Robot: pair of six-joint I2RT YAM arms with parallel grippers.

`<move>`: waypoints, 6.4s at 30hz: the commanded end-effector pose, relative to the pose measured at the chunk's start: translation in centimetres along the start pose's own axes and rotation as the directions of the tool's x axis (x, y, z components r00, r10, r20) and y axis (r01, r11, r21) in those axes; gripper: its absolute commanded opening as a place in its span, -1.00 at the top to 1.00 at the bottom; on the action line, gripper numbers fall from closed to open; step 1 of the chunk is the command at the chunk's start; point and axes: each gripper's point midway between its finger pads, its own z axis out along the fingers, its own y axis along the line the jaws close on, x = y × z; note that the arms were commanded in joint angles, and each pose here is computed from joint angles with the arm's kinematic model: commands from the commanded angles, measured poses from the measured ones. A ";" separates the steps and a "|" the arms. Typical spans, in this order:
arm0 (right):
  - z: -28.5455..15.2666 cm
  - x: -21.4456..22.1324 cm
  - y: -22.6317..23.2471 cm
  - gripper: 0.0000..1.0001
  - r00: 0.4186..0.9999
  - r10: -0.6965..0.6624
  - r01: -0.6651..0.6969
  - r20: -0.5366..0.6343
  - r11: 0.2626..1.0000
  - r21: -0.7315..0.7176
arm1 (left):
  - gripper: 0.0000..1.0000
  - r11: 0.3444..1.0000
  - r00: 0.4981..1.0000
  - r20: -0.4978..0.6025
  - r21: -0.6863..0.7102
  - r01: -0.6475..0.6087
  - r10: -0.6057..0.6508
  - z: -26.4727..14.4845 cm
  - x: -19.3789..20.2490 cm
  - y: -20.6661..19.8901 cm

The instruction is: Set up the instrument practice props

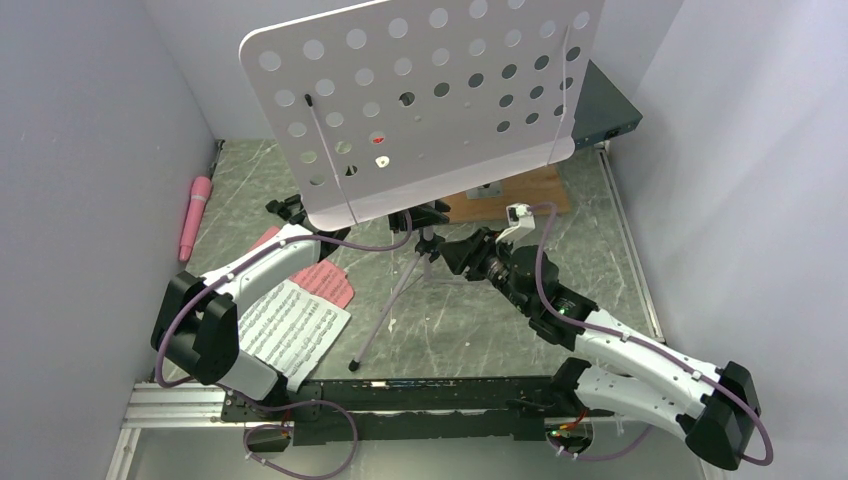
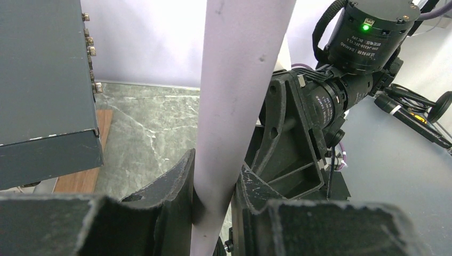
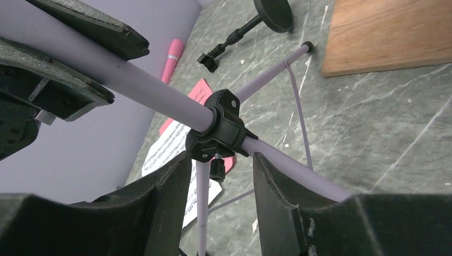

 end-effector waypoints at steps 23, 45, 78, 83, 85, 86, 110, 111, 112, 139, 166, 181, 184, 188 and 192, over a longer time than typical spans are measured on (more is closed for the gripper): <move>0.2 1.1 -4.4 0.85 0.990 0.142 -0.142 0.016 0.967 0.213 | 1.00 0.992 0.992 -0.010 0.023 0.125 -0.125 0.3 -1.2 -2.1; -1.9 0.0 1.7 -0.66 0.705 -0.708 0.703 0.042 0.691 -0.166 | 1.00 0.991 0.991 -0.017 0.038 0.131 -0.131 0.9 -0.7 -2.5; -0.5 0.2 -1.5 0.65 0.780 -0.622 0.620 -0.064 0.755 0.215 | 1.00 0.989 0.989 -0.040 0.036 0.146 -0.144 1.1 -0.2 -2.5; -0.2 1.3 -2.8 0.73 0.821 -0.561 0.567 -0.108 0.774 0.283 | 1.00 0.989 0.989 -0.039 0.032 0.143 -0.142 1.1 -0.1 -2.4; 0.0 1.9 -3.5 0.76 0.815 -0.562 0.576 -0.139 0.762 0.295 | 1.00 0.989 0.989 -0.047 0.030 0.142 -0.141 1.1 0.0 -2.4; 0.1 2.2 -3.5 0.76 0.811 -0.565 0.583 -0.150 0.760 0.287 | 1.00 0.989 0.989 -0.044 0.031 0.145 -0.143 1.1 0.0 -2.4; -3.3 -2.3 -5.4 0.03 0.890 -0.454 0.436 -0.044 0.818 0.375 | 0.02 0.991 0.990 -0.028 -0.031 0.134 -0.135 0.7 -1.2 -2.2; -3.3 -2.4 -5.4 0.03 0.889 -0.455 0.437 -0.043 0.818 0.374 | -0.10 0.991 0.991 -0.029 -0.036 0.127 -0.128 0.6 -1.2 -2.3; -3.4 -2.4 -5.4 0.03 0.889 -0.457 0.438 -0.042 0.818 0.374 | -0.18 0.991 0.992 -0.030 -0.044 0.123 -0.124 0.5 -1.3 -2.3; -5.1 -4.2 -5.1 -0.05 0.846 -0.532 0.497 0.015 0.800 0.336 | -0.99 0.680 0.942 -0.094 -0.715 0.162 -0.323 -15.4 3.9 -2.9; -6.8 -3.9 -6.0 -0.08 0.872 -0.487 0.450 0.037 0.831 0.328 | -0.62 -0.875 0.203 0.870 -0.383 -0.297 -0.450 -35.6 26.6 1.1; -7.1 -3.8 -6.3 -0.08 0.875 -0.483 0.445 0.038 0.832 0.331 | -0.33 -0.889 0.303 0.880 -0.232 -0.396 -0.365 -36.8 26.5 -2.8; -6.9 -3.6 -6.1 -0.08 0.873 -0.486 0.450 0.036 0.833 0.320 | -0.24 -0.891 0.301 0.882 -0.235 -0.389 -0.364 -36.8 26.2 -3.7; -6.7 -3.5 -6.1 -0.08 0.872 -0.489 0.456 0.028 0.832 0.316 | -0.08 -0.895 0.316 0.882 -0.212 -0.393 -0.348 -37.0 26.0 -4.7; -6.6 -3.4 -6.0 -0.08 0.875 -0.484 0.453 0.027 0.835 0.312 | 0.09 -0.902 0.330 0.882 -0.201 -0.382 -0.336 -37.1 26.0 -5.0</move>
